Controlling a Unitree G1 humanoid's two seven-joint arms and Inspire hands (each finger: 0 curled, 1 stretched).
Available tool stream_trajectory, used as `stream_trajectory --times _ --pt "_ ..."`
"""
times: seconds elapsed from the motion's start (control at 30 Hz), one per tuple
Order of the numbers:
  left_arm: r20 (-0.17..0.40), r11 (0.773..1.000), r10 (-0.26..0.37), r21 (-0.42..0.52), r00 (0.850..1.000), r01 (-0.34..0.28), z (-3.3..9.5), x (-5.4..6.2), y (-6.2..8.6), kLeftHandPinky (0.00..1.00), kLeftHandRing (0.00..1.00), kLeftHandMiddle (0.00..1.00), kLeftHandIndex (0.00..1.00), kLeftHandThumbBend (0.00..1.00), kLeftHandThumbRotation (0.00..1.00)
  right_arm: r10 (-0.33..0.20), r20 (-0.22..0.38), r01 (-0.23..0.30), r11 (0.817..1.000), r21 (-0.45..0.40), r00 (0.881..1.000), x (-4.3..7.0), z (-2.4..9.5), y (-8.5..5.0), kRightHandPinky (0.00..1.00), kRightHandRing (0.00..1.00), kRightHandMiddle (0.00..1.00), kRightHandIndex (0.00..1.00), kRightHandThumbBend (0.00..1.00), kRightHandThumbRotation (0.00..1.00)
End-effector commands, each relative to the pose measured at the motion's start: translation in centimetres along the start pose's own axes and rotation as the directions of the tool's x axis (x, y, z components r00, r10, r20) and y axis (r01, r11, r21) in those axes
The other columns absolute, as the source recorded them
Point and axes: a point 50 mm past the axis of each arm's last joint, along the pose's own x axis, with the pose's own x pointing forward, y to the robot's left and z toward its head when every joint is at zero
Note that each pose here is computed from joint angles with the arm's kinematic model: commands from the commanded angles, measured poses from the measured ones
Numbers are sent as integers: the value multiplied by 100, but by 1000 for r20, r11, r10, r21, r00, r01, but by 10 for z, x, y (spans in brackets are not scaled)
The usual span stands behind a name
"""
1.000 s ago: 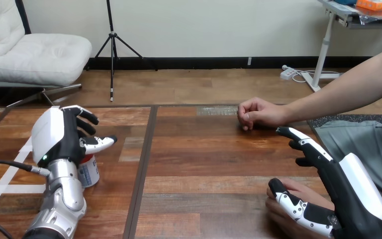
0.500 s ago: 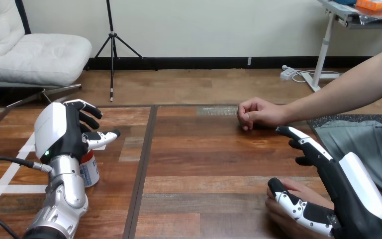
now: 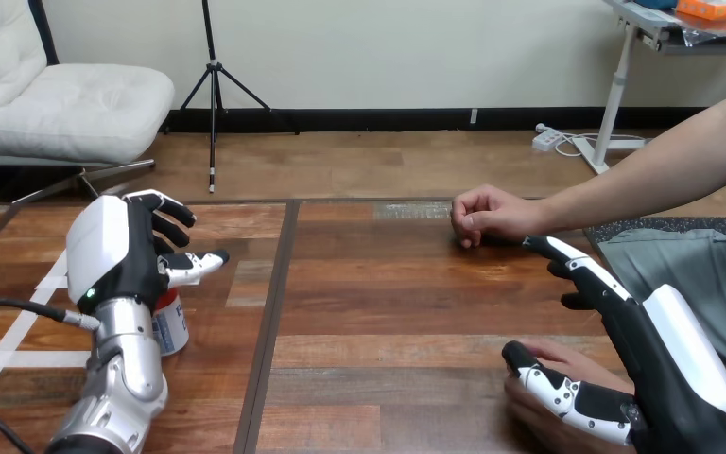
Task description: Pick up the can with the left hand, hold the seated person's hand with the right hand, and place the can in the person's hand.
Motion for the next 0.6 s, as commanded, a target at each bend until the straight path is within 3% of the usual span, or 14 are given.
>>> stream_trajectory --times 0.0,0.13,0.4,0.57 --pt "51 998 42 33 998 -44 8 6 9 44 46 48 53 75 0 -17 78 21 999 -49 997 8 10 -10 80 89 91 88 49 0" --pt "31 998 32 49 999 -33 6 6 10 45 47 50 55 76 0 -17 80 22 998 -58 997 8 10 -10 80 89 91 88 51 0" --pt "-5 996 18 89 1000 -18 3 6 12 51 59 64 65 81 0 -14 81 19 998 -58 997 8 9 -10 80 88 90 88 54 0" --pt "-21 999 36 28 999 -35 2 3 13 56 67 72 72 85 4 -14 76 17 999 -48 997 8 9 -9 80 88 90 88 54 0"
